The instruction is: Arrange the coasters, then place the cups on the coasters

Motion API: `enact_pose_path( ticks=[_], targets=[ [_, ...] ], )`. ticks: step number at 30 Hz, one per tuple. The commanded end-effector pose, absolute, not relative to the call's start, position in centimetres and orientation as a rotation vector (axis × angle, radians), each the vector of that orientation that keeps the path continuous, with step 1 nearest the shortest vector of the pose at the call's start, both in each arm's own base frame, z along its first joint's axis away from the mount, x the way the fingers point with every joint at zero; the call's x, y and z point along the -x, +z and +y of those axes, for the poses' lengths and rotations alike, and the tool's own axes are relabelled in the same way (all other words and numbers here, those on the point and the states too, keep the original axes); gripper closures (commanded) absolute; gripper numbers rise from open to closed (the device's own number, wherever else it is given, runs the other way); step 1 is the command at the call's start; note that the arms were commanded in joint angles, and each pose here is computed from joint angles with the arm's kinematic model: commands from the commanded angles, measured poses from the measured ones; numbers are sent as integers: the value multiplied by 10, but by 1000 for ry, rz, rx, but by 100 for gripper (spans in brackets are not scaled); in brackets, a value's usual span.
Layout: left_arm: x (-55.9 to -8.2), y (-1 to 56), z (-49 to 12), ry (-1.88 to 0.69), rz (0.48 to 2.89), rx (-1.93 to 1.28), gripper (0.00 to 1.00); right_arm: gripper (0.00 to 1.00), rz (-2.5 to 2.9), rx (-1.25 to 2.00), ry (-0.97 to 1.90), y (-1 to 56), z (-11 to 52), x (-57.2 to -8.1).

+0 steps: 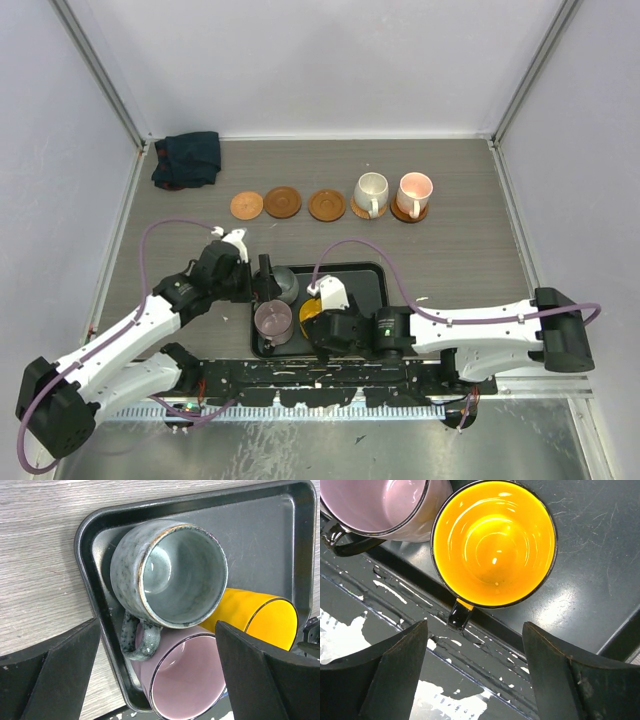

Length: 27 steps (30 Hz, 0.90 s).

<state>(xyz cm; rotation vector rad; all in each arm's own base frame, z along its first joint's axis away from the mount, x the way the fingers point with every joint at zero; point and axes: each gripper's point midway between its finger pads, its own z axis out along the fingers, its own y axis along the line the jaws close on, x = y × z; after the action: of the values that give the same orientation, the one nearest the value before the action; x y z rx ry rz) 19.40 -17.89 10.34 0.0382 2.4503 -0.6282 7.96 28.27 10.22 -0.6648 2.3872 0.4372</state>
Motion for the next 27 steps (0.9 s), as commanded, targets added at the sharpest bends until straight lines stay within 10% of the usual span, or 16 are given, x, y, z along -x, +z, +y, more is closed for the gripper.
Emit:
enact_pose_path(
  ticks=[1, 18, 27],
  targets=[
    [-199, 113, -181, -651, 2396, -27, 2, 19, 2355, 586, 464, 113, 300, -86],
    [-203, 109, -188, -670, 2391, -47, 2, 48, 2412, 546, 208, 54, 282, -96],
    [-205, 107, -189, -671, 2393, -41, 2, 47, 2433, 576, 161, 47, 270, -93]
  ],
)
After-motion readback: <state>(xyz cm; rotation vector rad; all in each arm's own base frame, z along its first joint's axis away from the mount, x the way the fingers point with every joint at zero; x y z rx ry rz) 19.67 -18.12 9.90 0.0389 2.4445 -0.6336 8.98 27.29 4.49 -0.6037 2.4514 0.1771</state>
